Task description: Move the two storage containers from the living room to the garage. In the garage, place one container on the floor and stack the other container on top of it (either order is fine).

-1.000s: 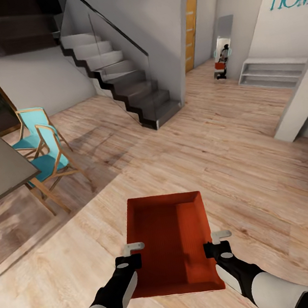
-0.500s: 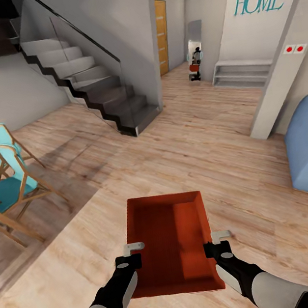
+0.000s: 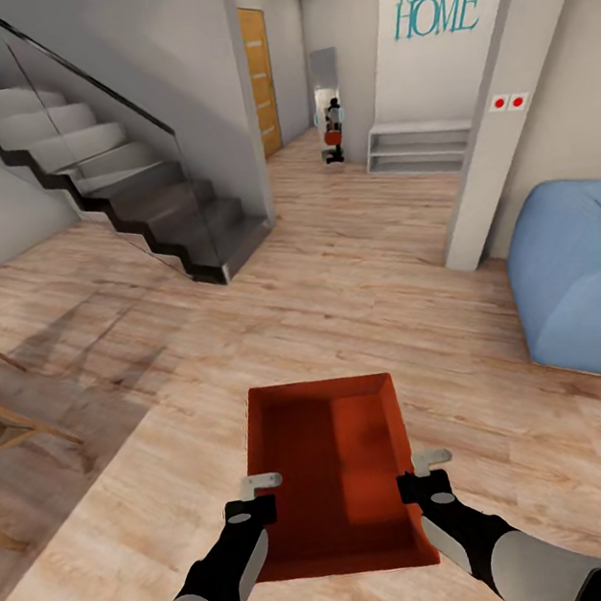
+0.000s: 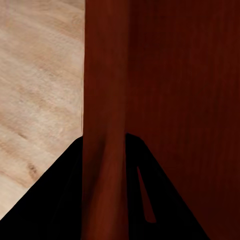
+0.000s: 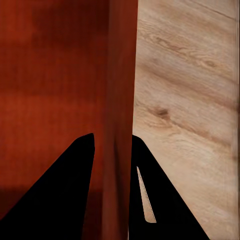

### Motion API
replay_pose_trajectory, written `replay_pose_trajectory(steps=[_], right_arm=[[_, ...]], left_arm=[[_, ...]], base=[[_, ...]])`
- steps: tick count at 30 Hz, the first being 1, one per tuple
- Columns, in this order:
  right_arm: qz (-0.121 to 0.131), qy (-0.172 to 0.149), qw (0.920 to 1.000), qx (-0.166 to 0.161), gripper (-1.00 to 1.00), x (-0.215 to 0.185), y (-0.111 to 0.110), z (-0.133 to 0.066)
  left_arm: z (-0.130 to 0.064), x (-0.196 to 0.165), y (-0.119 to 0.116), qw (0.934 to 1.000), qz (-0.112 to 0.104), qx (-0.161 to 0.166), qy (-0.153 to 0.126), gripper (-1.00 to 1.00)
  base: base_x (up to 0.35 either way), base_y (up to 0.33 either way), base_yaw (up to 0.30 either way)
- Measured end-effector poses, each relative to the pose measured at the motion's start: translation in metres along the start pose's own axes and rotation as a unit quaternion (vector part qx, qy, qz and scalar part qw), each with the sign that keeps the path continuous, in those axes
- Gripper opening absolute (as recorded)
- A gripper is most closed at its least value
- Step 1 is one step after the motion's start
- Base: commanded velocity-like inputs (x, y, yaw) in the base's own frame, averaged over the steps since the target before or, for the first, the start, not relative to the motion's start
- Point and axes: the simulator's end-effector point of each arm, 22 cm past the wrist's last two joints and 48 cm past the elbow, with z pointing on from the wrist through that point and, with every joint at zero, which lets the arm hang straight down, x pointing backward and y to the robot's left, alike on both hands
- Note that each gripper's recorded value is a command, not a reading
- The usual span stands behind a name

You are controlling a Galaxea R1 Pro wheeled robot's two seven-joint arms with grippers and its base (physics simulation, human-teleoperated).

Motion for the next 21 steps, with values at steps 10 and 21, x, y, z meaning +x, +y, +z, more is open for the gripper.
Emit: replay_pose_trajectory(steps=[10, 21], right_arm=[[0.000, -0.002, 1.0000, 0.000, -1.00, 0.0003, -0.0004, 0.0007], [0.000, -0.003, 1.0000, 0.000, -1.00, -0.0001, -0.0005, 0.0008]], left_arm=[[0.0007, 0.0005, -0.0006, 1.0000, -0.001, 0.000, -0.002, -1.00], [0.0008, 0.0003, -0.0007, 1.0000, -0.001, 0.000, -0.003, -1.00]], base=[[0.322, 0.000, -0.248], [0.322, 0.000, -0.005]])
